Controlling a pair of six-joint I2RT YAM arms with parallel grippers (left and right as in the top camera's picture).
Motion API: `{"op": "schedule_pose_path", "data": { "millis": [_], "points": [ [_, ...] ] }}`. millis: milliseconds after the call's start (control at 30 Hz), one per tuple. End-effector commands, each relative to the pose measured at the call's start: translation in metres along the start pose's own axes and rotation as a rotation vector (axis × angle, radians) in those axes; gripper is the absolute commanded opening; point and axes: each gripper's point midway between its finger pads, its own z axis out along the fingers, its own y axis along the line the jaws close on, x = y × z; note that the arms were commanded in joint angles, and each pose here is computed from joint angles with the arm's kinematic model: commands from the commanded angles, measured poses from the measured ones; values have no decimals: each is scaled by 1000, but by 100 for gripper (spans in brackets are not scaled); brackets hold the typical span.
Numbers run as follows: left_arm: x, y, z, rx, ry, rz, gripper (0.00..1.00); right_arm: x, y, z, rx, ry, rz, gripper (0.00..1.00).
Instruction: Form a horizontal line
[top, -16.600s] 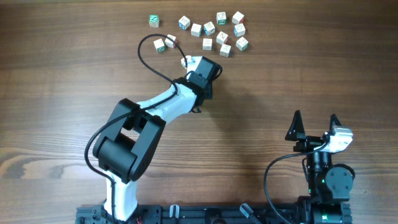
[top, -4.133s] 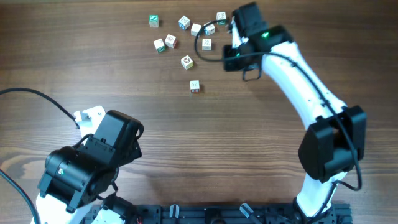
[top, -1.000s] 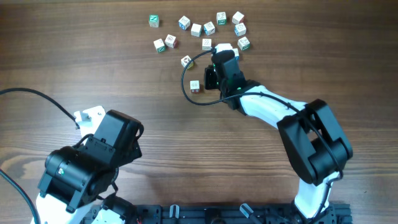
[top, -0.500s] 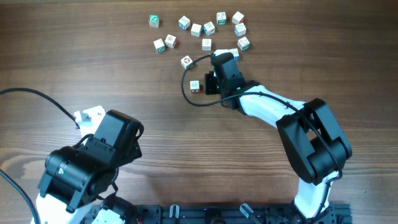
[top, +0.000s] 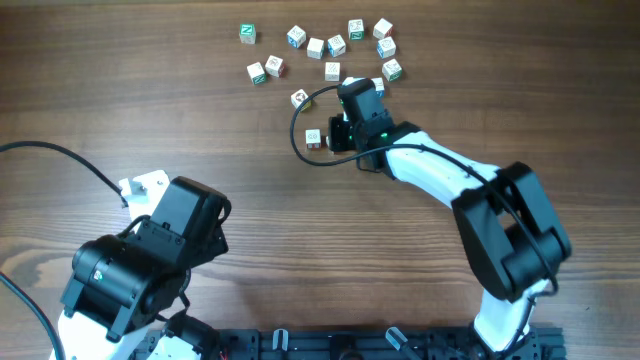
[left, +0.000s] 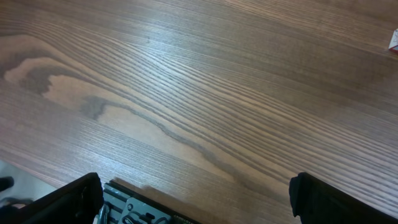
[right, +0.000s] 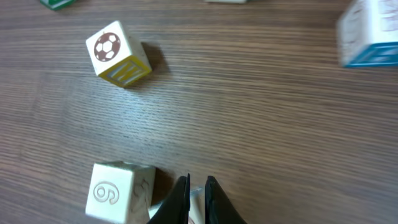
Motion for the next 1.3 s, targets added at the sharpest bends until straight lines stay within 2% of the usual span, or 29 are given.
{"op": "schedule_pose_path", "data": {
  "millis": [0, 133, 433, 500, 667, 800, 900, 1000, 1167, 1200, 1233, 1267],
  "points": [
    [-1, 3, 1, -16, -8, -25, 100, -23, -15, -24, 103, -60, 3, 8],
    [-1, 3, 1, -16, -8, -25, 100, -7, -31, -20, 141, -1, 39, 8],
    [-4, 0, 1, -4, -21, -34, 100, 28, -34, 17, 102, 100, 39, 8],
    [-11, -8, 1, 31, -45, -54, 100, 33, -30, 22, 76, 119, 41, 8],
    [-27, -51, -5, 235, -65, -116, 100, 37, -21, 25, 24, 136, 49, 6],
    [-43, -66, -3, 264, -105, -136, 100, 41, -6, 24, -66, 164, 54, 4],
    [-51, -79, 9, 249, -94, -146, 100, 40, -4, 24, -77, 162, 54, 4],
    [-56, -86, 29, 210, -45, -224, 100, 42, 0, 24, -98, 172, 56, 4],
    [-70, -116, 85, 209, 86, -308, 100, 36, -10, 24, -78, 159, 103, 4],
    [-72, -120, 96, 213, 114, -322, 97, 34, -16, 24, -71, 158, 125, 4],
    [-72, -123, 106, 218, 144, -338, 90, 33, -22, 24, -62, 160, 154, 4],
    [-71, -125, 116, 222, 181, -354, 73, 32, -27, 24, -62, 166, 177, 4]
  ]
}}
